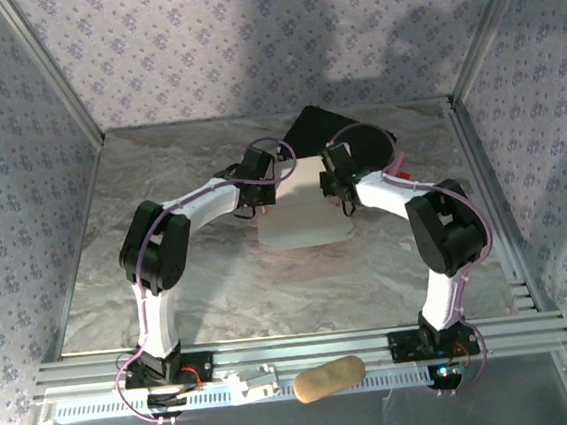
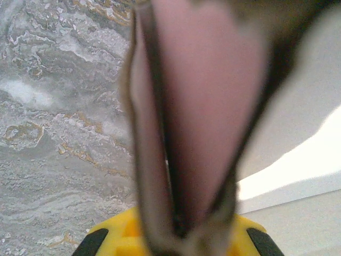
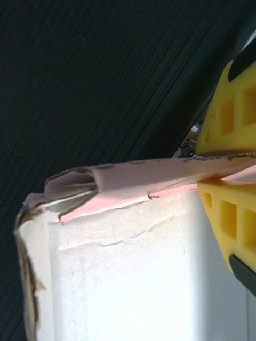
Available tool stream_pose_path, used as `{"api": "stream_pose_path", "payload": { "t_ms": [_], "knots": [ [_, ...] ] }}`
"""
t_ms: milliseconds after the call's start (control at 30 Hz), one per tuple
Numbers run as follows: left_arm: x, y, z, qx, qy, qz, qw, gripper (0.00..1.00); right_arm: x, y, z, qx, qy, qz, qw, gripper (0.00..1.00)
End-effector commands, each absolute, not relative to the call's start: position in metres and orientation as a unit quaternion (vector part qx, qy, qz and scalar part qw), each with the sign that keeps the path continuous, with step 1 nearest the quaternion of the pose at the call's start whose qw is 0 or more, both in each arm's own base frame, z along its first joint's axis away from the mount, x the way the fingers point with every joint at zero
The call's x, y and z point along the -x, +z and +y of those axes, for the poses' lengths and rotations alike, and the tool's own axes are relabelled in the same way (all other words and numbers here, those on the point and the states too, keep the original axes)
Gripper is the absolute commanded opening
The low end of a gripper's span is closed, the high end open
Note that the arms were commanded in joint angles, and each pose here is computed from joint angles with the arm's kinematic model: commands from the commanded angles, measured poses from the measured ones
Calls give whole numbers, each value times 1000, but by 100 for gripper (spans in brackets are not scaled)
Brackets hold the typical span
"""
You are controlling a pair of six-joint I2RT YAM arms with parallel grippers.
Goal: Fold the paper box
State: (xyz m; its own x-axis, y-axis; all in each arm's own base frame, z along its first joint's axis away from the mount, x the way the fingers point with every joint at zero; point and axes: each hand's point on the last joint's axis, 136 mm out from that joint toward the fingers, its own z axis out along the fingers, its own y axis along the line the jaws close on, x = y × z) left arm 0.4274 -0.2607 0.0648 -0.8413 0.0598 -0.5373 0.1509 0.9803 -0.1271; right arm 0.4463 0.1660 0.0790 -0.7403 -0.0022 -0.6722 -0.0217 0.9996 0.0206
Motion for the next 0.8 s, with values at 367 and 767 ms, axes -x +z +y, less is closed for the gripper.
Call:
{"api": "stream_pose_path", "payload": {
  "t_ms": [367,767],
  "knots": [
    [-439,62,-254,-37,-63,958,276,0,-432,83,126,-28,-205,919,336,0],
    [-440,63,-256,-36,-70,958,276,0,-438,73,138,-19,-174,927,331,0]
  ]
}}
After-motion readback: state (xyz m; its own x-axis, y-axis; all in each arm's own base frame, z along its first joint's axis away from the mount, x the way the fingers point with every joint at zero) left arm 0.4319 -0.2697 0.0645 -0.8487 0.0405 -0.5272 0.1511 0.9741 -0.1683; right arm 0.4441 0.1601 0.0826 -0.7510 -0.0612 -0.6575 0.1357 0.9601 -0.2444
